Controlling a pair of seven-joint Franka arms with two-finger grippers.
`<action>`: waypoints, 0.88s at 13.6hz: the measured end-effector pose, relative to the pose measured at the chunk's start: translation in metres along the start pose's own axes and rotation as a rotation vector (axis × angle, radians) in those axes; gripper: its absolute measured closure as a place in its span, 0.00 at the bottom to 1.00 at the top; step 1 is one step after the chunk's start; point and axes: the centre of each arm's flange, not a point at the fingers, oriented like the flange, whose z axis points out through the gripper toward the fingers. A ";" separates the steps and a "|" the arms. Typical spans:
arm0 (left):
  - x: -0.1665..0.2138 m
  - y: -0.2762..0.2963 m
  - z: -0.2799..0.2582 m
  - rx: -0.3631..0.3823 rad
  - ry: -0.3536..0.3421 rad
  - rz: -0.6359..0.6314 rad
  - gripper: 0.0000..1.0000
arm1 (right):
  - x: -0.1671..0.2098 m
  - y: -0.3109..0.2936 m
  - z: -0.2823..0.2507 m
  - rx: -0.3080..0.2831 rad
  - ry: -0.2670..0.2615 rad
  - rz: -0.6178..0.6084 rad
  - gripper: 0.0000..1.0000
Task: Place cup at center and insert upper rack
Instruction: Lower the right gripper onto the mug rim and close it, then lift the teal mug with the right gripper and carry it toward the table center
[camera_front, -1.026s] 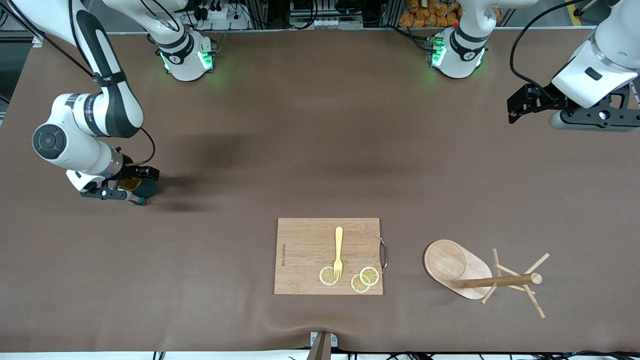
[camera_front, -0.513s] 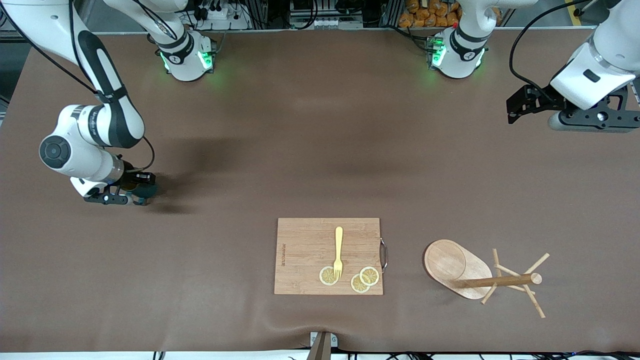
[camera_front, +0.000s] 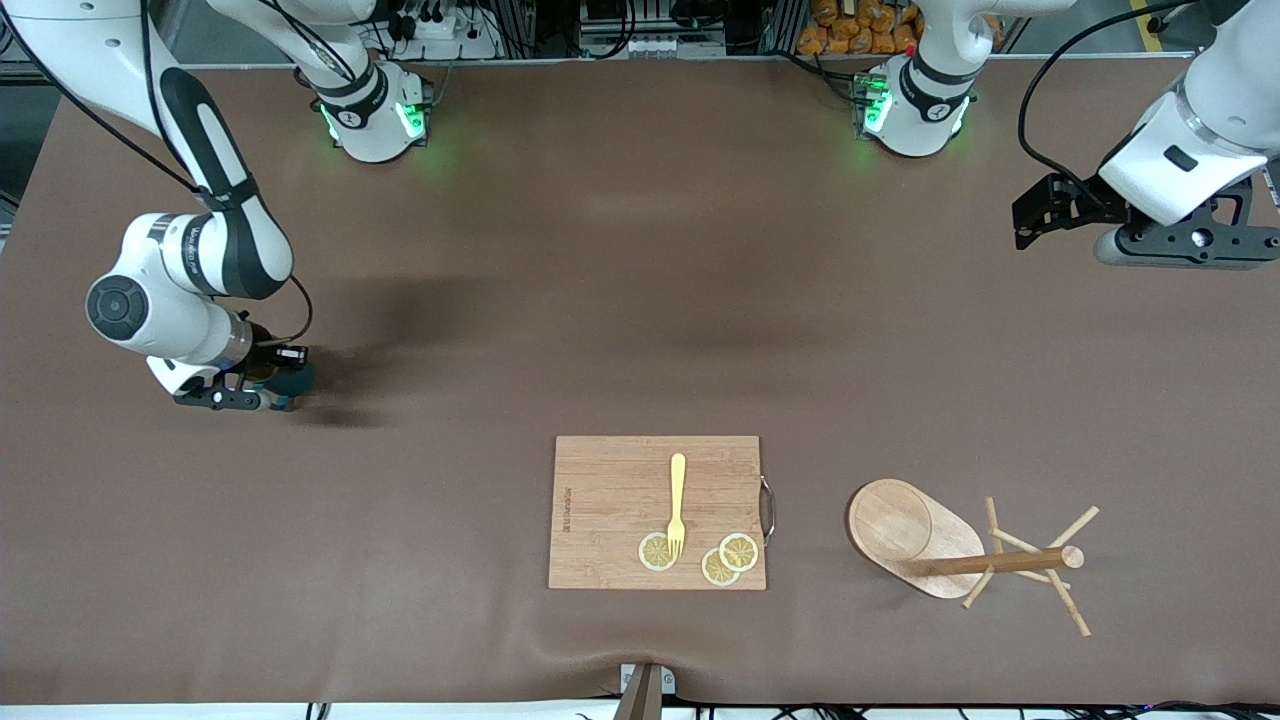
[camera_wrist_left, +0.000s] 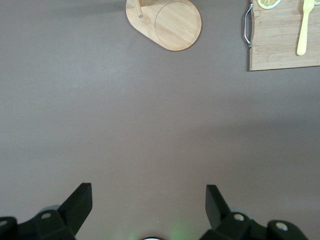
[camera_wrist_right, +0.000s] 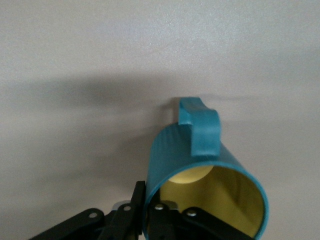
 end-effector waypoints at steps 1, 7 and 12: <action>0.000 0.000 0.000 0.000 0.000 0.000 0.00 | 0.000 0.000 0.000 0.000 0.000 -0.001 0.95; 0.000 -0.001 0.000 0.000 -0.001 -0.003 0.00 | -0.003 -0.023 -0.022 -0.005 -0.043 -0.013 0.95; 0.000 -0.002 0.001 0.000 -0.002 -0.004 0.00 | -0.025 -0.108 -0.070 -0.006 -0.050 0.099 0.95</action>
